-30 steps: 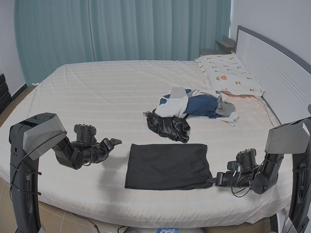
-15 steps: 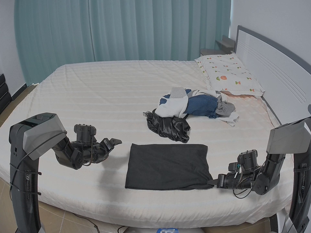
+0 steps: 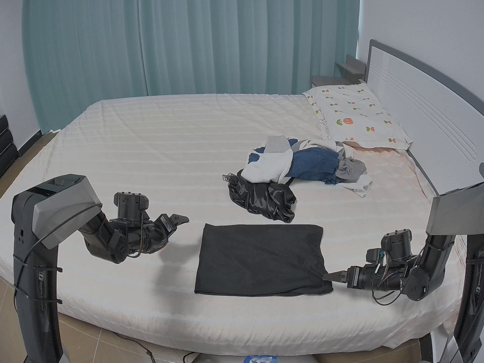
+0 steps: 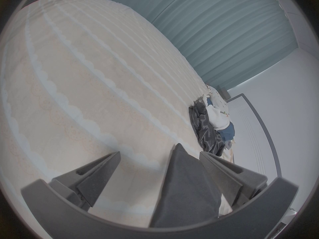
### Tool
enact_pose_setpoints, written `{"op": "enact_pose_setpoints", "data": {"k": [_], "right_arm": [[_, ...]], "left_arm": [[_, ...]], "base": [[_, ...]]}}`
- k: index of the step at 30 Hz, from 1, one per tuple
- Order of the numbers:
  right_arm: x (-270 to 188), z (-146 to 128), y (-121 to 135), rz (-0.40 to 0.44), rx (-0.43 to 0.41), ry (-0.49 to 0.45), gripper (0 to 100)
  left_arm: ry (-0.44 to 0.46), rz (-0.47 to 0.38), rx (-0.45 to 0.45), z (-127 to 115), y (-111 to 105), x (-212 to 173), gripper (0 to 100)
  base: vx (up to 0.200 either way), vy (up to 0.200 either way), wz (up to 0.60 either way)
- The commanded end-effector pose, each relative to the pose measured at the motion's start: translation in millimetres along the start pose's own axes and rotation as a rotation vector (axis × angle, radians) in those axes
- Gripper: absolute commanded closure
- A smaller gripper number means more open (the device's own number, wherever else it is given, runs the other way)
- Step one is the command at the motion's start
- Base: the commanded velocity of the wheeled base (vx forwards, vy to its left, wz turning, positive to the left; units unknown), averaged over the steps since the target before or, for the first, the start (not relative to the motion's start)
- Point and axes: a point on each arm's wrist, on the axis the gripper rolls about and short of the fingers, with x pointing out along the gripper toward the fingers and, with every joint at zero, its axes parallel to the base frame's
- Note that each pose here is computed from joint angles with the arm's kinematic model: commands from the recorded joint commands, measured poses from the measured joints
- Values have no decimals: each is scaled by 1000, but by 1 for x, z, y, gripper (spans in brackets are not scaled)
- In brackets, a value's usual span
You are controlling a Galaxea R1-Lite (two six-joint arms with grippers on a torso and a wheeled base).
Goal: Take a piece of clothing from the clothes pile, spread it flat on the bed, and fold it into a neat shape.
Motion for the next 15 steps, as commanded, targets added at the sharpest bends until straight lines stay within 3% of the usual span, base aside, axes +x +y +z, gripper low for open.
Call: {"op": "enact_pose_setpoints", "data": {"k": [1,9,15], "right_arm": [[-44,25,7,-35,2,-163,0],[-104,35,23,-41,-24,-337,0],[-169,24,53,20,-108,-514,0]], "left_arm": [[-60,-60,25,14,-28,-34,0],[-205,-84,62,32,-61,-80,0],[-369,-84,129,26,-76,-151,0]], "base": [[0,0,0],[0,0,0],[0,0,0]]}}
